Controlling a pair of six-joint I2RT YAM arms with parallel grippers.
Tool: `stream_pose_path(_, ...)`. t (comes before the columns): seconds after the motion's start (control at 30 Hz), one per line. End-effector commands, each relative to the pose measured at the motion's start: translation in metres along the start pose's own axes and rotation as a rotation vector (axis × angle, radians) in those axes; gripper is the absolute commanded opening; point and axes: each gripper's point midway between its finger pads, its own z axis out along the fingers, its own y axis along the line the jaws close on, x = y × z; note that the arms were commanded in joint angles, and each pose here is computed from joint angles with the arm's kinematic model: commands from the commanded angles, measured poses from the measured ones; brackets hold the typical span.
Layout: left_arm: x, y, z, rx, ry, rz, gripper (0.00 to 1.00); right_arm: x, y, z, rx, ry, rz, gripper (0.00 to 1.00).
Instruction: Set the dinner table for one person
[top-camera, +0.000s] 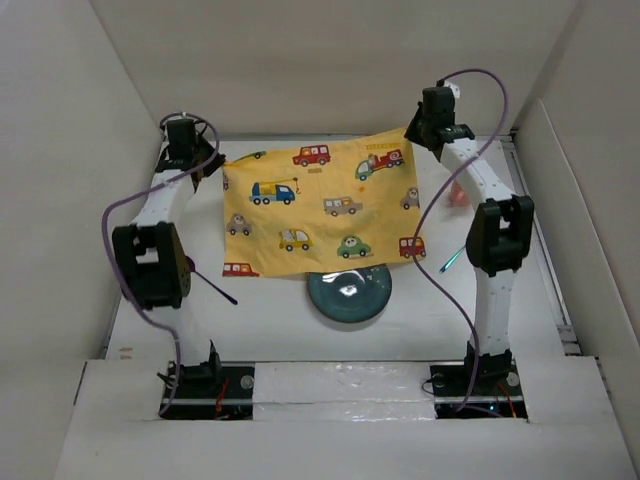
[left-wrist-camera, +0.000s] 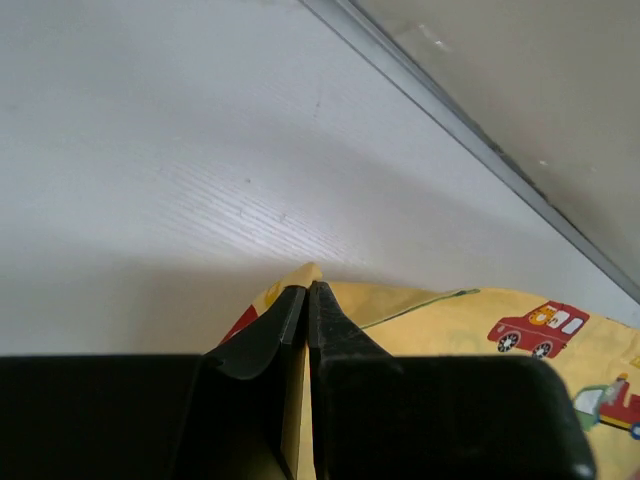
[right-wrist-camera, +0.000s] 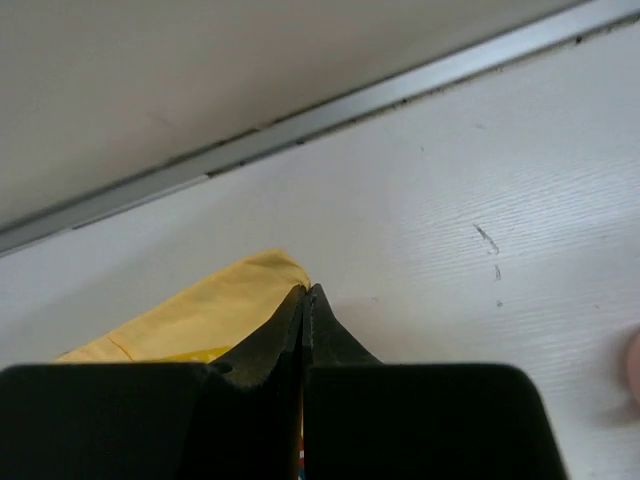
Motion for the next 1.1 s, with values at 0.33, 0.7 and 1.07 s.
stream_pose_path(0.33,-0.033,-0.037,0.049,0.064,0.003,0.039,0.56,-0.030,-0.009,0.046,0.008,-0.018,0.099,0.63)
stream_pose_path(0.7,0.146,-0.042,-0.040,0.081,0.288,0.307,0.00,0.088,-0.030,-0.094,-0.081,0.159,0.089,0.00)
stream_pose_path(1.07,0.219,-0.019,-0.069,0.047,0.369,0.369,0.30,0.191,-0.079,-0.142,0.045,0.404,0.099,0.48)
